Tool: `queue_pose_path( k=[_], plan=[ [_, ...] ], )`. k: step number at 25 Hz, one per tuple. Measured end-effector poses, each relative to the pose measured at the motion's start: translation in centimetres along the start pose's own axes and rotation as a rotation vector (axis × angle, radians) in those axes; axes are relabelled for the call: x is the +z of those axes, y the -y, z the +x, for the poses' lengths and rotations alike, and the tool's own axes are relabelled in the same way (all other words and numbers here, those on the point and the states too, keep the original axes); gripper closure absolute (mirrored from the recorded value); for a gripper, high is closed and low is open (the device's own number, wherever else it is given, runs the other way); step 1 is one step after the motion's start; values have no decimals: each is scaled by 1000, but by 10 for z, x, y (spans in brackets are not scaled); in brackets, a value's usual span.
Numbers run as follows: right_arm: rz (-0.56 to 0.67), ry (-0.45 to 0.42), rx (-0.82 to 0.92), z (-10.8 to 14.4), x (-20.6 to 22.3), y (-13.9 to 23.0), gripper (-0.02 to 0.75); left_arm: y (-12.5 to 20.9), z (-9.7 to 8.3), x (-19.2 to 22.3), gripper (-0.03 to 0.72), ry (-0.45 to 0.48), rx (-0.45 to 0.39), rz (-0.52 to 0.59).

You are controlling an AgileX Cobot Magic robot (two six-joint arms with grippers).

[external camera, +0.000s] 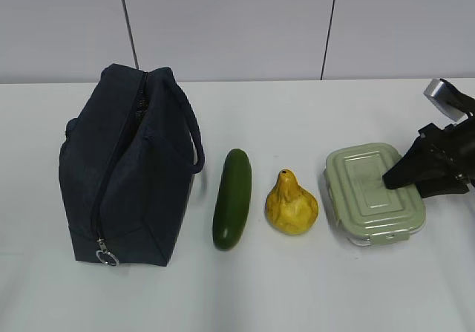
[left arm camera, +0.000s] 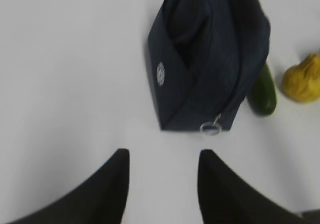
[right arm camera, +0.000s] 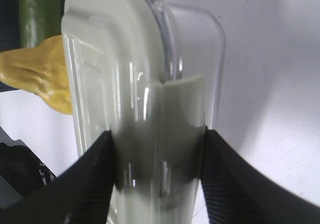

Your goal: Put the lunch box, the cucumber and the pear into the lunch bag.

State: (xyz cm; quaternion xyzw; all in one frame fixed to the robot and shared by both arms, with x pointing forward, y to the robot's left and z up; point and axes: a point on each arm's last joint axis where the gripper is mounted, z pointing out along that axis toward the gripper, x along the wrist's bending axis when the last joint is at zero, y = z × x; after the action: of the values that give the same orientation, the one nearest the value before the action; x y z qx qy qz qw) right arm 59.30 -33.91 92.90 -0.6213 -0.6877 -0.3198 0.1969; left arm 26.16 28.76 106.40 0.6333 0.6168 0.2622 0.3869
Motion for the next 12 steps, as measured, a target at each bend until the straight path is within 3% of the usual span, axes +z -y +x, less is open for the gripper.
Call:
queue_pose_path(
  k=[5,12],
  plan=[
    [0,1,-1,0,0,0,356,-32,-6,22,412,93,-103,-105],
    [0,1,1,0,0,0,356,-56,-7,75,412,148,-150,64]
  ],
)
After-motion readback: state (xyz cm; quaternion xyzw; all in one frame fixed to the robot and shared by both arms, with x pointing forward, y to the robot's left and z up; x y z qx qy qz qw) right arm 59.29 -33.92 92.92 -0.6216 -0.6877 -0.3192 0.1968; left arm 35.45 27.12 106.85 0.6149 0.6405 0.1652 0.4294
